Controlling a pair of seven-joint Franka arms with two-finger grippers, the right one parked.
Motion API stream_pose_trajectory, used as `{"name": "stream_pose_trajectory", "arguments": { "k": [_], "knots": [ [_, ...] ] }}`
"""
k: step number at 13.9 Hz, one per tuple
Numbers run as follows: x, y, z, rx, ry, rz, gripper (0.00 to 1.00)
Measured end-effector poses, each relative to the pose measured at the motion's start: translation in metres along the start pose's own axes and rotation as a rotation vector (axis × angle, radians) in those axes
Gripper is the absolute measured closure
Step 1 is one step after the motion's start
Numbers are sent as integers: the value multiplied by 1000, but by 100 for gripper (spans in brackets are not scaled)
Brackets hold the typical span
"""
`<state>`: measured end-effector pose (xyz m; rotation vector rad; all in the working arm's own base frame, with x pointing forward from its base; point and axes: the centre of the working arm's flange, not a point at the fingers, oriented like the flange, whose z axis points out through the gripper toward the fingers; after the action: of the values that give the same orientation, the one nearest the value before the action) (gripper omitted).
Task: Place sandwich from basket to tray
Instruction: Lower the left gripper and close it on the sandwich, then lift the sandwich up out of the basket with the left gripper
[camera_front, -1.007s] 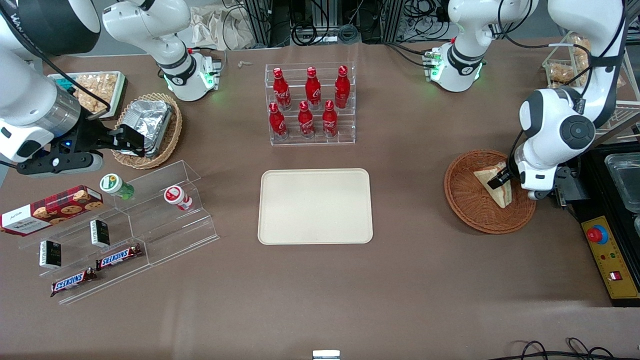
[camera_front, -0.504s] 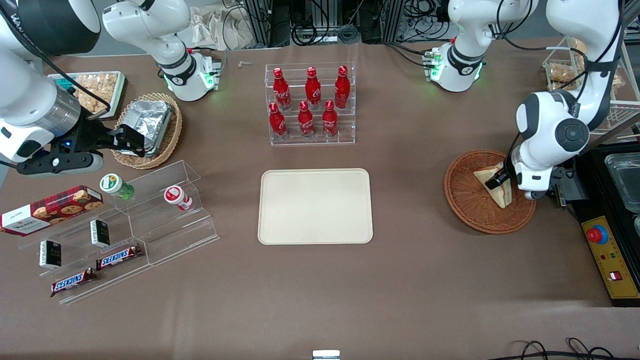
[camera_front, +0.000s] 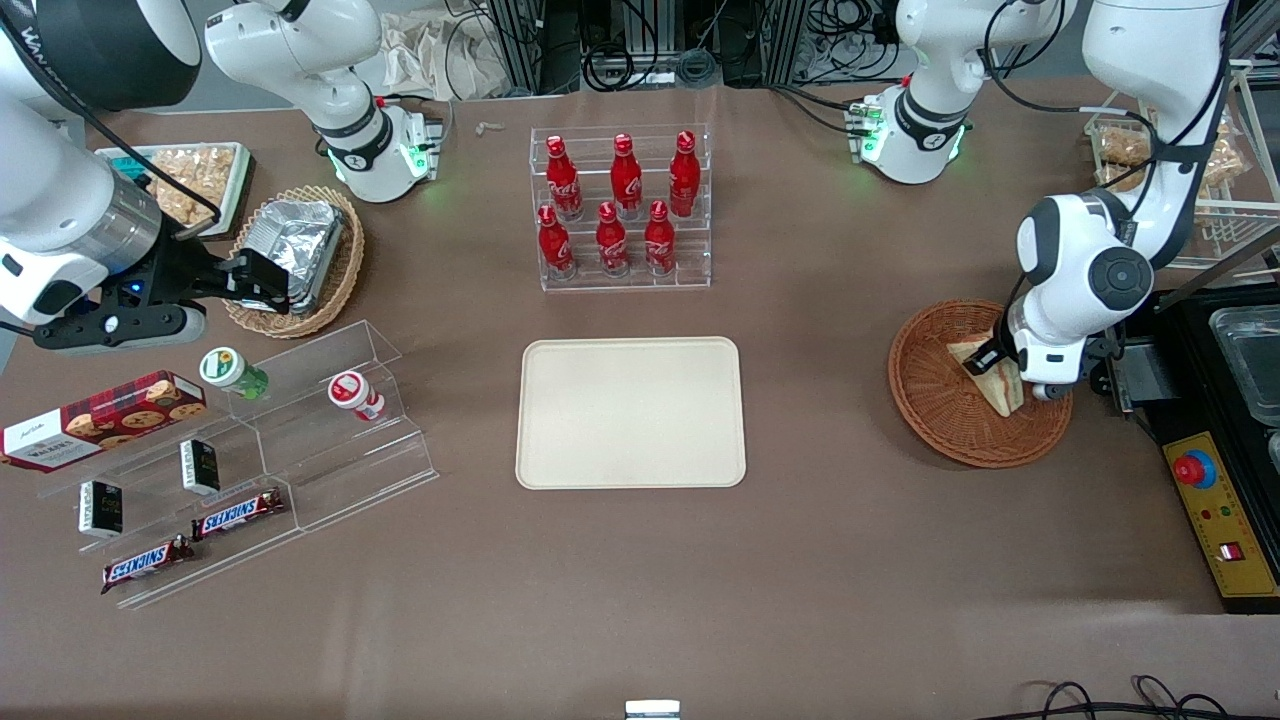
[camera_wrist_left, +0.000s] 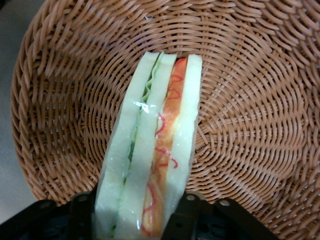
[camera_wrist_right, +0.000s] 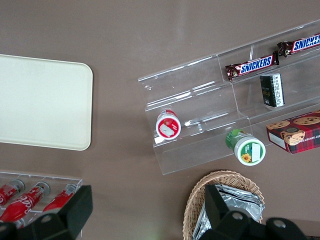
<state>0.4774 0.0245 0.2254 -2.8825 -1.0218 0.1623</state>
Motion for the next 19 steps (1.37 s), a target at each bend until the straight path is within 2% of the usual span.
{"name": "stream_pose_trajectory", "arguments": {
  "k": [1, 4, 7, 11, 14, 16, 19],
  "knots": [
    [0, 0, 0, 0, 0, 0, 57],
    [1, 0, -2, -1, 2, 0, 63],
    [7, 2, -27, 5, 1, -4, 79],
    [29, 12, -137, 64, -46, -5, 79],
    [36, 22, -226, 81, -55, 2, 79],
    [28, 34, -280, 80, -44, 33, 79],
    [-1, 63, -341, 56, -7, 172, 79]
  ]
}}
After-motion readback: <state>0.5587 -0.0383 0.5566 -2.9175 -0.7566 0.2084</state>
